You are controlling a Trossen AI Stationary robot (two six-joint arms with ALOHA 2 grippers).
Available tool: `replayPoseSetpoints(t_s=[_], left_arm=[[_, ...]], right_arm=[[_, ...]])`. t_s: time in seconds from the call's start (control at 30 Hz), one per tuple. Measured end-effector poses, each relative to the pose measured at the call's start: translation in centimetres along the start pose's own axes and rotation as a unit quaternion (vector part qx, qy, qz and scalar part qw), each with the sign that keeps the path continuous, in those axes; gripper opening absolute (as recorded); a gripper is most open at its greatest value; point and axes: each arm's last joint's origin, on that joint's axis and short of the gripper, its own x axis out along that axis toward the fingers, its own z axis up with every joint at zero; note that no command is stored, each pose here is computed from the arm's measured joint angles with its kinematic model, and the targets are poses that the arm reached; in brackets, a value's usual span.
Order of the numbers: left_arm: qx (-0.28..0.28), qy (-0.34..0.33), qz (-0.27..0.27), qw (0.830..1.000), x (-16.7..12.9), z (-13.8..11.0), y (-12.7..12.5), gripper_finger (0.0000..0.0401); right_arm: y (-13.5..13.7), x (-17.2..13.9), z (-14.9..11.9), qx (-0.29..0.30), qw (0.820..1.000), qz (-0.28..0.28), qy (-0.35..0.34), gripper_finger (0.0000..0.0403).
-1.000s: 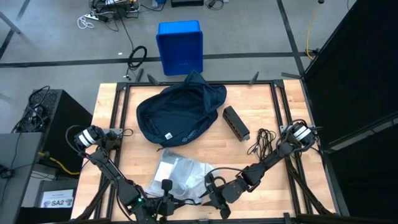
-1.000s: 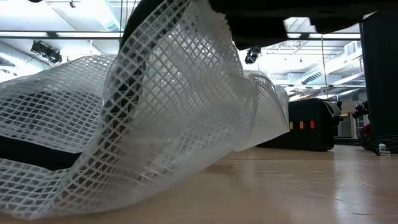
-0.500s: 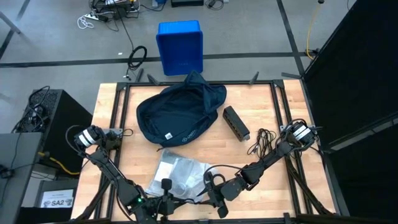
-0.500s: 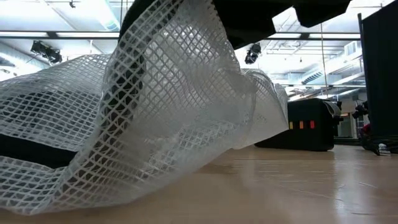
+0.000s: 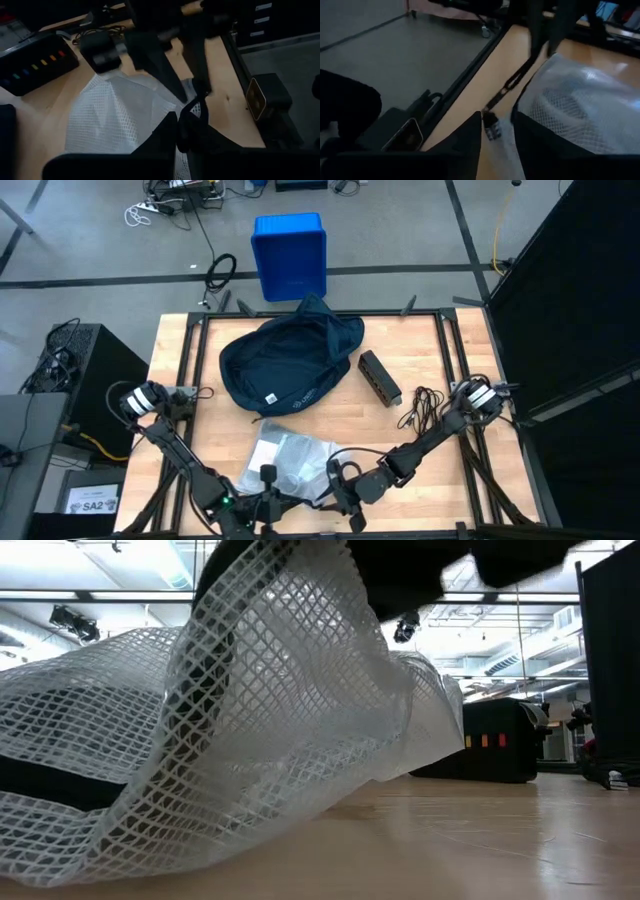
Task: Unpack backpack
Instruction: Open the white white mesh envelope
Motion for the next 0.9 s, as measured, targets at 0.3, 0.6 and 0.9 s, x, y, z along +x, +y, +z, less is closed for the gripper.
replayPoseSetpoints(t_s=[0.3, 0.6, 0.9], left_arm=[[-0.004, 0.002, -0.004, 1.000, 0.1, 0.0, 0.0, 0.0000], [-0.006, 0.001, -0.005, 1.000, 0.1, 0.1, 0.0, 0.0000], [-0.014, 0.003, -0.015, 1.000, 0.1, 0.1, -0.1, 0.0000]], right_arm=[[0.3, 0.6, -1.3, -0.009, 1.000, 0.001, 0.016, 0.0116], [0.5, 0.3, -0.8, -0.018, 1.000, 0.005, 0.005, 0.0104], [0.6, 0.2, -0.8, -0.029, 0.999, 0.015, 0.019, 0.0006]])
